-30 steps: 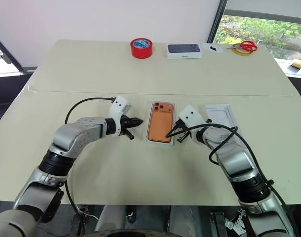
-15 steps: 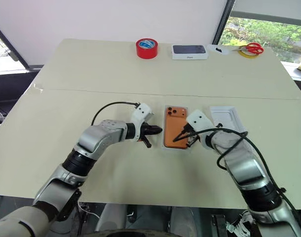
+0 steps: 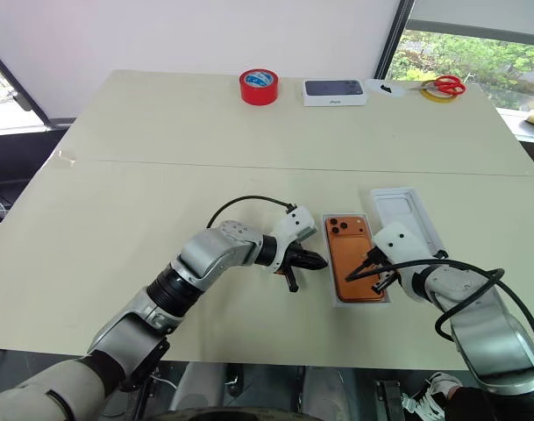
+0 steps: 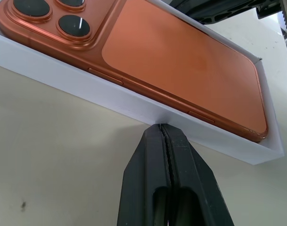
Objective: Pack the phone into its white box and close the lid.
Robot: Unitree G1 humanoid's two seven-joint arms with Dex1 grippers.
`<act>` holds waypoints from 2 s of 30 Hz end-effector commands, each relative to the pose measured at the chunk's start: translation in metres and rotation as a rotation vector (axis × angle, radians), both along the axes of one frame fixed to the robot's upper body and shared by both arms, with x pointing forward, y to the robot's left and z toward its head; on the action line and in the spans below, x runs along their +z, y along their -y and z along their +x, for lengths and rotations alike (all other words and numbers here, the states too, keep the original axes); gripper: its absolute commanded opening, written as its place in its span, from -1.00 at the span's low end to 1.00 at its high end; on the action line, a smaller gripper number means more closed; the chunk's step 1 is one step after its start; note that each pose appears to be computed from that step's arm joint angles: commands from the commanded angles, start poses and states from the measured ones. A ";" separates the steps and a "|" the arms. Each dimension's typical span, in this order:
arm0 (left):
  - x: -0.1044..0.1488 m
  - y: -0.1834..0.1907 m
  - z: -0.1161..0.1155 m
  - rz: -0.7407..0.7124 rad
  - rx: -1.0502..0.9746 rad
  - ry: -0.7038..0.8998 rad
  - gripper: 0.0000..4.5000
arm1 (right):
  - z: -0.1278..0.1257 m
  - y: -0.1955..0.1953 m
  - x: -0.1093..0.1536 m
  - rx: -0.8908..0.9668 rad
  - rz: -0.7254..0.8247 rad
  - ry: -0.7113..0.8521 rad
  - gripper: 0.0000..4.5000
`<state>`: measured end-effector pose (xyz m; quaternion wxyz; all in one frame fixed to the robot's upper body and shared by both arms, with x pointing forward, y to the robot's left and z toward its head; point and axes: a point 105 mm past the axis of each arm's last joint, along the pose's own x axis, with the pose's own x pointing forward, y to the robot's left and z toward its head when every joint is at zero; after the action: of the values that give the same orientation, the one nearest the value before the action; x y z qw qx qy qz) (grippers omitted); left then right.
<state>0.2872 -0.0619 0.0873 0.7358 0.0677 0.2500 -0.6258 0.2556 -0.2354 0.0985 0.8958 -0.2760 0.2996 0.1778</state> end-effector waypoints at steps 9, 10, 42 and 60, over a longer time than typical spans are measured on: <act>0.030 -0.042 0.030 -0.099 0.132 0.081 -1.00 | 0.002 0.018 0.058 -0.004 0.143 0.083 0.75; 0.034 -0.047 0.031 -0.112 0.133 0.112 -1.00 | 0.008 0.026 0.056 -0.058 0.148 0.063 0.75; 0.057 -0.075 -0.003 -0.203 -0.135 0.475 -1.00 | 0.076 0.023 0.069 -0.296 0.437 -0.147 -0.97; 0.050 -0.130 0.051 -0.112 0.149 0.503 -1.00 | 0.021 -0.140 0.112 0.150 1.219 -0.247 -0.97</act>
<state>0.3350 0.0681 0.1212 0.8210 0.1490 0.0600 -0.5478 0.2842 -0.1056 0.2006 0.8375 0.2781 0.2480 0.3996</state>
